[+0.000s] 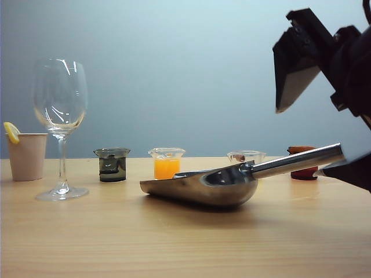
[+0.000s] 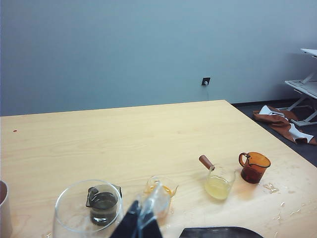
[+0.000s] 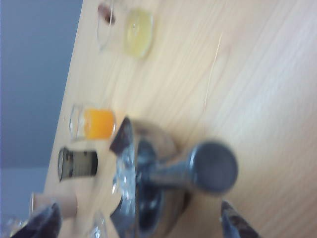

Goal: Pick up the ice scoop on the desk filled with ice cubes, pour the ice into the goblet, and finally put the scoop back on the table.

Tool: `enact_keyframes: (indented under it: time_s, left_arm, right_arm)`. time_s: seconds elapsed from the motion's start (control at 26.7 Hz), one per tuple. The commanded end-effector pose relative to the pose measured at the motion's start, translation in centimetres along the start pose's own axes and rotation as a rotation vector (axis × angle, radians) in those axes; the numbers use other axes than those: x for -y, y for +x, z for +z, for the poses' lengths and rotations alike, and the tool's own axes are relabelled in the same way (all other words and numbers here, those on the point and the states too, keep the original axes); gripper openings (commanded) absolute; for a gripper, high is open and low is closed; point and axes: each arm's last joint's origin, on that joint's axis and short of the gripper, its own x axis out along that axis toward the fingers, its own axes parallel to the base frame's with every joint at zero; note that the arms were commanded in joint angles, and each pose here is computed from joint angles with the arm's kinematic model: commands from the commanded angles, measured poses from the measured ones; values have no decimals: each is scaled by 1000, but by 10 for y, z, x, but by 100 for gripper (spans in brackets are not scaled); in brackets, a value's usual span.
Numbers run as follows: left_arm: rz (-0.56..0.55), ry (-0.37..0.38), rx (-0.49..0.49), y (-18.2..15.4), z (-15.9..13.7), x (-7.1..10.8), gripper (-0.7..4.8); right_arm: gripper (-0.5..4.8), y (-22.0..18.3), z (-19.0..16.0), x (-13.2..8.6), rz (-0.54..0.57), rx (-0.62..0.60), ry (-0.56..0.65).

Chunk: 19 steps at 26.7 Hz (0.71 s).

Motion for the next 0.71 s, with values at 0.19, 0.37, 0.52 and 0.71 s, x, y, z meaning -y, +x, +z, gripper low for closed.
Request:
enact_keyframes:
  time_s: [0.19,0.37,0.52,0.71]
  left_arm:
    - [-2,2,19,-1,3,0,-5]
    - [-2,2,19,-1,3,0,-5]
    - [-2,2,19,-1,3,0,-5]
    - [-2,2,19,-1,3,0,-5]
  right_arm:
    - [414,19,1,-2,13,10,30]
    - [414,31,1,-5,46,21,17]
    - [414,38,4,-4,36,32,26]
    - [414,47,16,-6,46,46,-24]
